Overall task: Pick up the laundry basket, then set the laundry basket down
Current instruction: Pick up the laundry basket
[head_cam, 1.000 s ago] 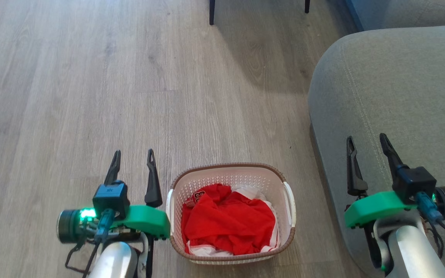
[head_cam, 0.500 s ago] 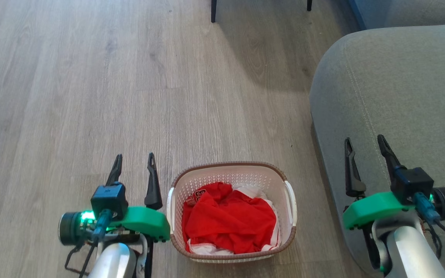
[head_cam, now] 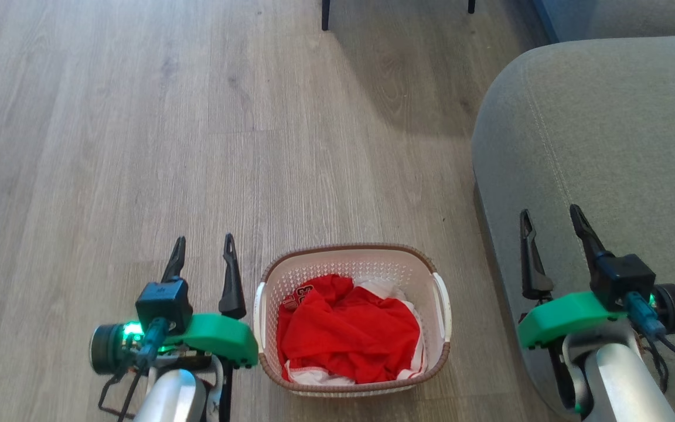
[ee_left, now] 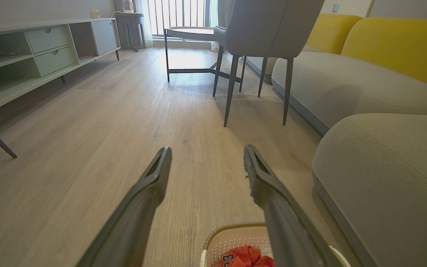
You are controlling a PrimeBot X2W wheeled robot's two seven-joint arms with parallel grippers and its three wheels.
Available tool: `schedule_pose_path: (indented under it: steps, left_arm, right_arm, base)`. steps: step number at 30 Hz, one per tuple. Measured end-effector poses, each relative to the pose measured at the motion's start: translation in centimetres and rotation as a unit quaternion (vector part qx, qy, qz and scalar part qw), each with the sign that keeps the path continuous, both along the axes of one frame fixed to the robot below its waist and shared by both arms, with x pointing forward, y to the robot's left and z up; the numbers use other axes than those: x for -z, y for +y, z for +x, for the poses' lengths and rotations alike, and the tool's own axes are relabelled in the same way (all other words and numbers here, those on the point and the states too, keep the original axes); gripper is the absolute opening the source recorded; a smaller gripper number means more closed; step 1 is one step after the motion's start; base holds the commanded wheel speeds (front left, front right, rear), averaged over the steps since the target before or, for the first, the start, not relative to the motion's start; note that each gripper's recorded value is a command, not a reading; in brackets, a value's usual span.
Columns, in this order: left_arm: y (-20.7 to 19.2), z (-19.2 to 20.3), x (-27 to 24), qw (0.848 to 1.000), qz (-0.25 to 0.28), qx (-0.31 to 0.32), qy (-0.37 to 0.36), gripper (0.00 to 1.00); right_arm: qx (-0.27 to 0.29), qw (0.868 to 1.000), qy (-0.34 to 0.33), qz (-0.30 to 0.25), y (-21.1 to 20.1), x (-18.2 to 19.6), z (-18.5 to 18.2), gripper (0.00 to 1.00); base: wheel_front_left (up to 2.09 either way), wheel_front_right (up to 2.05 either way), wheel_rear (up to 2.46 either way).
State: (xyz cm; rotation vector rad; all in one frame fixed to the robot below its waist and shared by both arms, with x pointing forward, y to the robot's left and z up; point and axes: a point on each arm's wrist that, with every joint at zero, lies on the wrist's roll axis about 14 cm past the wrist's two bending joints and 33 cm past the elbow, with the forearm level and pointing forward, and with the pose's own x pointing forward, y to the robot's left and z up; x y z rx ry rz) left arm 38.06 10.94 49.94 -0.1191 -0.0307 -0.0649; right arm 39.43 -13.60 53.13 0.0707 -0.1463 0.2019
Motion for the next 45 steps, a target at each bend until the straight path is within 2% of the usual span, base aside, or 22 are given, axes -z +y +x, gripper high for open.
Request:
schedule_pose_path:
  steps: [12,19,24,31,38,42,45]
  left_arm:
    - [-0.4,0.5,1.1,1.000,-0.002,0.003,0.016,1.00]
    - [-0.5,0.9,4.9,0.997,-0.008,0.004,0.077,1.00]
    - [-0.4,1.9,8.0,0.991,-0.036,0.002,0.129,1.00]
    - [-1.1,3.7,12.4,0.982,-0.019,0.027,0.187,1.00]
    - [-2.4,6.2,17.0,0.969,-0.009,0.056,0.240,1.00]
    - [-2.4,7.1,20.4,0.958,-0.009,0.060,0.281,1.00]
    - [-2.5,7.3,23.8,0.944,0.002,0.069,0.321,1.00]
  right_arm:
    - [-0.002,1.000,0.016,0.000,0.1,1.2,0.7,1.00]
    - [-0.005,0.999,0.048,-0.004,0.0,3.4,2.2,1.00]
    - [-0.009,0.997,0.076,-0.006,-0.1,5.4,3.9,1.00]
    - [-0.015,0.988,0.155,0.008,0.3,11.1,5.7,1.00]
    - [-0.027,0.974,0.223,-0.003,0.4,16.8,8.8,1.00]
    - [-0.048,0.961,0.273,-0.018,1.2,21.1,9.5,1.00]
    - [-0.049,0.945,0.324,-0.010,1.5,25.2,9.8,1.00]
  base:
    - [0.00,0.00,0.00]
    - [0.00,0.00,0.00]
    - [0.00,0.00,0.00]
    - [0.00,0.00,0.00]
    - [0.00,0.00,0.00]
    - [0.00,0.00,0.00]
    - [0.00,0.00,0.00]
